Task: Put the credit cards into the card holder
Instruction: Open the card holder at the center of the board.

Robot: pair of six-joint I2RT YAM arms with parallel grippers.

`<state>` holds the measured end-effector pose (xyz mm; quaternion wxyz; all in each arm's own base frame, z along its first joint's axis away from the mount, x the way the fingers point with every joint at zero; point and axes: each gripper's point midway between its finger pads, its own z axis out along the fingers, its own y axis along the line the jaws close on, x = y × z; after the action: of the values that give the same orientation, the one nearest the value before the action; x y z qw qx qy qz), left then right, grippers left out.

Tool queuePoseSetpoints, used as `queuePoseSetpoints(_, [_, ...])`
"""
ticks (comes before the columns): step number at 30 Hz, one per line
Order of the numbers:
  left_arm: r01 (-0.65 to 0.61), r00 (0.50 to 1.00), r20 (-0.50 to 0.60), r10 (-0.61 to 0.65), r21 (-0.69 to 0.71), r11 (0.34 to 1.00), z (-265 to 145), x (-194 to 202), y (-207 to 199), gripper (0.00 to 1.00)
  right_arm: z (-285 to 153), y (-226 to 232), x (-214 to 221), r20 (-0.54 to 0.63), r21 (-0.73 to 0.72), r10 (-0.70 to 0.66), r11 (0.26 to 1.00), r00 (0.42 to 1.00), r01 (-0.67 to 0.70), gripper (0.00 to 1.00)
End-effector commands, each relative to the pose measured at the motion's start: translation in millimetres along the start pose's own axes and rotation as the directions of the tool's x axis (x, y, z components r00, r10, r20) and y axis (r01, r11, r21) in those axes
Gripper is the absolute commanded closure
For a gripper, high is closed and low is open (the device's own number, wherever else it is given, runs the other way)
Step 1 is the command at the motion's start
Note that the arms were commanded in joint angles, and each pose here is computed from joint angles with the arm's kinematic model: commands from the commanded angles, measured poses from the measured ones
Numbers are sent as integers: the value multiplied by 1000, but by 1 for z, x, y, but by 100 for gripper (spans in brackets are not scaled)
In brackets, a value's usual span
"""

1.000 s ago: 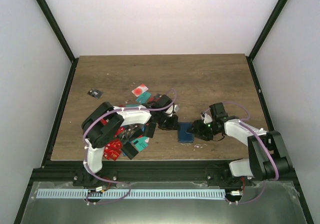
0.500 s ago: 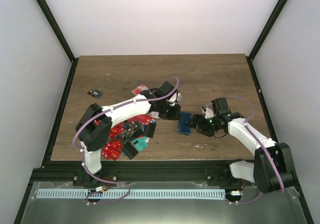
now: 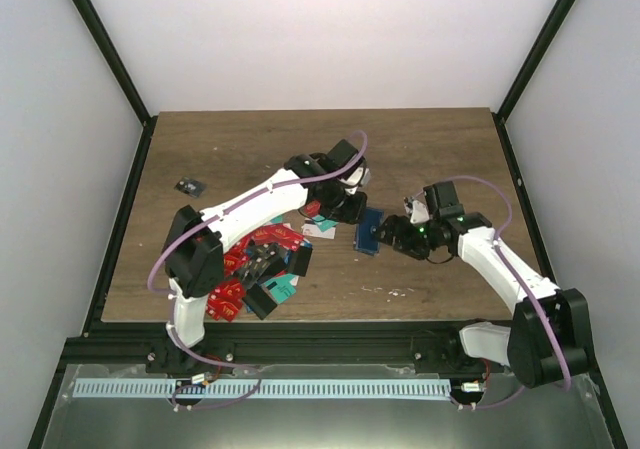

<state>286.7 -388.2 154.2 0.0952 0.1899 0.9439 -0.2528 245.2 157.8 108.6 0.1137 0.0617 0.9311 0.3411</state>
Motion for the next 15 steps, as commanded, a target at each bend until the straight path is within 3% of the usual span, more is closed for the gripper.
queuePoseSetpoints(1, [-32, 999, -27, 31, -47, 998, -10, -2, 2, 96, -17, 23, -17, 60, -18, -87, 996, 994, 88, 23])
queuePoseSetpoints(15, [-52, 999, -17, 52, -21, 998, -30, -9, -12, 96, -25, 51, -29, 87, -101, -181, 977, 980, 190, 23])
